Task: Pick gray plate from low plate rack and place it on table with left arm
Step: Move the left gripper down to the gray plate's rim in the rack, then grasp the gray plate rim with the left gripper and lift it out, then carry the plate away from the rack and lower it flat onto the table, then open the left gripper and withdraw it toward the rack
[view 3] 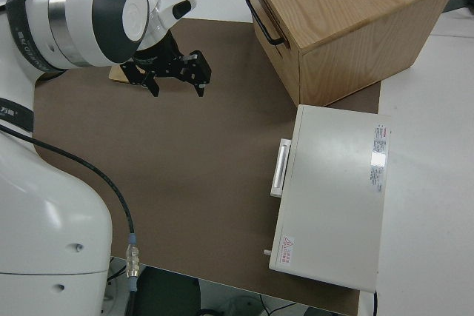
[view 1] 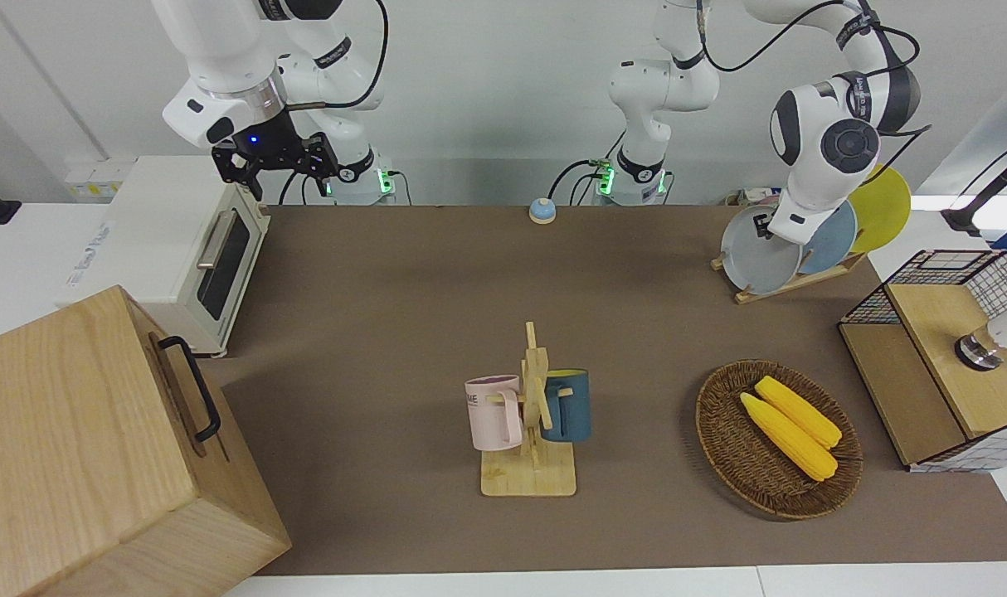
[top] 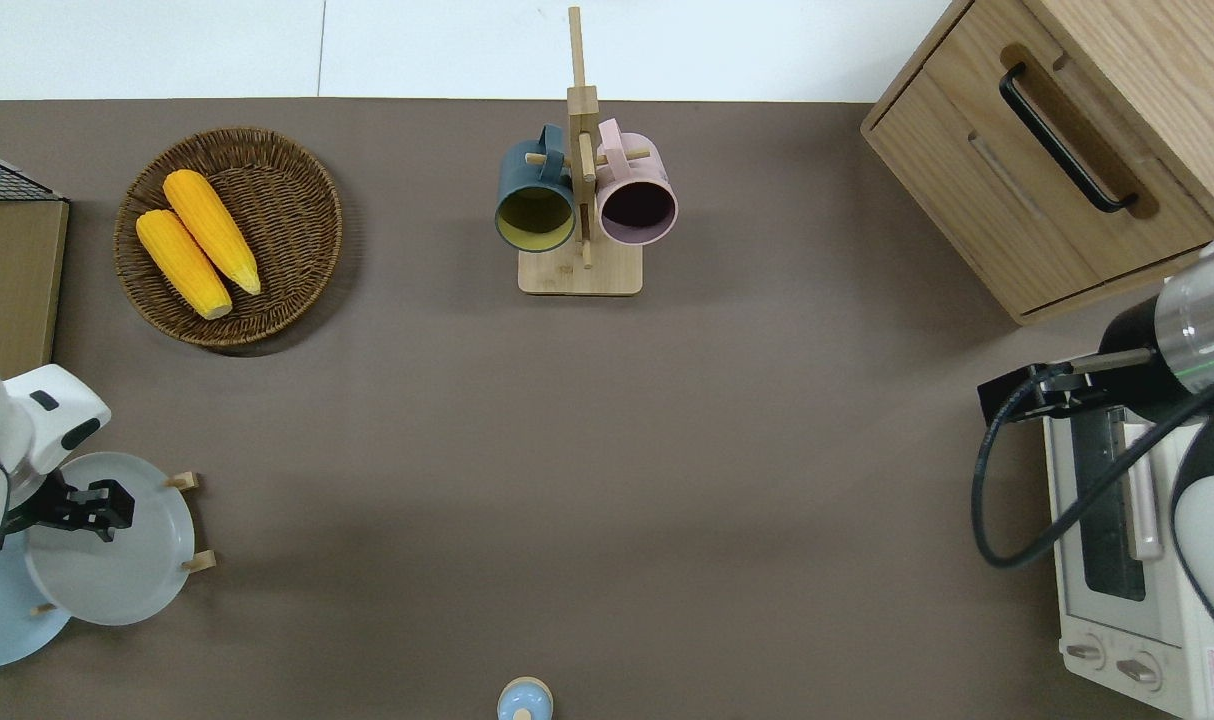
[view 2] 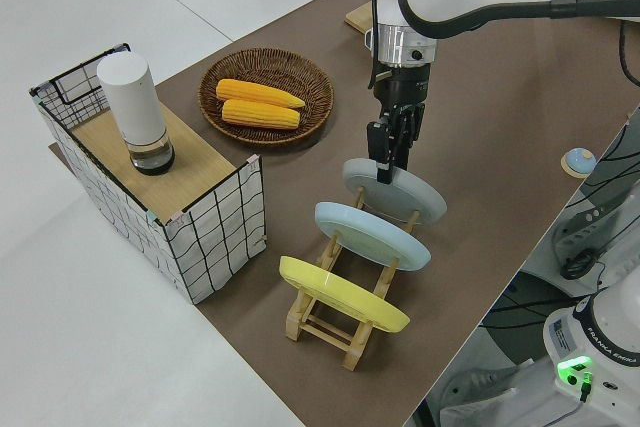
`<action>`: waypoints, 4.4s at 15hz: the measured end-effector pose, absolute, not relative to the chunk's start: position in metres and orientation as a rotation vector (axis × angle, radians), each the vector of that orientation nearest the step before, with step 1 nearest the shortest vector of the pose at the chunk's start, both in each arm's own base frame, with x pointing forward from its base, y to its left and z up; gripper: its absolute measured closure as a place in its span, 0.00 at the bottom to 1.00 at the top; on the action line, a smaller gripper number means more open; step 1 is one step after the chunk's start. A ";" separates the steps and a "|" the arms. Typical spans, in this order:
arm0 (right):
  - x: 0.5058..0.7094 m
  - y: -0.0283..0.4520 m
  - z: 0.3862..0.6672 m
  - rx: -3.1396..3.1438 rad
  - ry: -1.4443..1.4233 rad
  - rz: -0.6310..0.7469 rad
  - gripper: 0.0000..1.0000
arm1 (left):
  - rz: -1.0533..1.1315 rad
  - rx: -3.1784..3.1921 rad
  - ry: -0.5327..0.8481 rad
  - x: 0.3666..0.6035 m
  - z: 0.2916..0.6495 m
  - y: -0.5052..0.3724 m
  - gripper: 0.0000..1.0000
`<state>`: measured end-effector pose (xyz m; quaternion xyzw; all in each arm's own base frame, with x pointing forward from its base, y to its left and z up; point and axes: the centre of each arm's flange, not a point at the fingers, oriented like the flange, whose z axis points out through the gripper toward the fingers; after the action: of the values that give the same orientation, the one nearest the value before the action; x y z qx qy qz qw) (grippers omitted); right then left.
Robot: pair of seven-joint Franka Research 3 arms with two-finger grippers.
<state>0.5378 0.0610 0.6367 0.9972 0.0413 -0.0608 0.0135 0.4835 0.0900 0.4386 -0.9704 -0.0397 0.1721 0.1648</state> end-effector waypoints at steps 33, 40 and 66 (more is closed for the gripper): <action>0.538 0.061 0.637 3.106 0.129 -0.190 0.01 | 0.194 -3.216 -0.323 0.493 0.492 0.001 0.87; 0.538 0.061 0.637 3.106 0.129 -0.190 0.01 | 0.267 -3.191 -0.306 0.459 0.420 -0.054 0.87; 0.538 0.061 0.637 3.106 0.129 -0.190 0.01 | 0.103 -3.105 -0.286 0.491 0.505 -0.024 0.00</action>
<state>0.5378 0.0610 0.6367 0.9972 0.0413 -0.0608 0.0135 0.4907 -0.0238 0.5054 -0.9952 -0.0917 0.0330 0.0106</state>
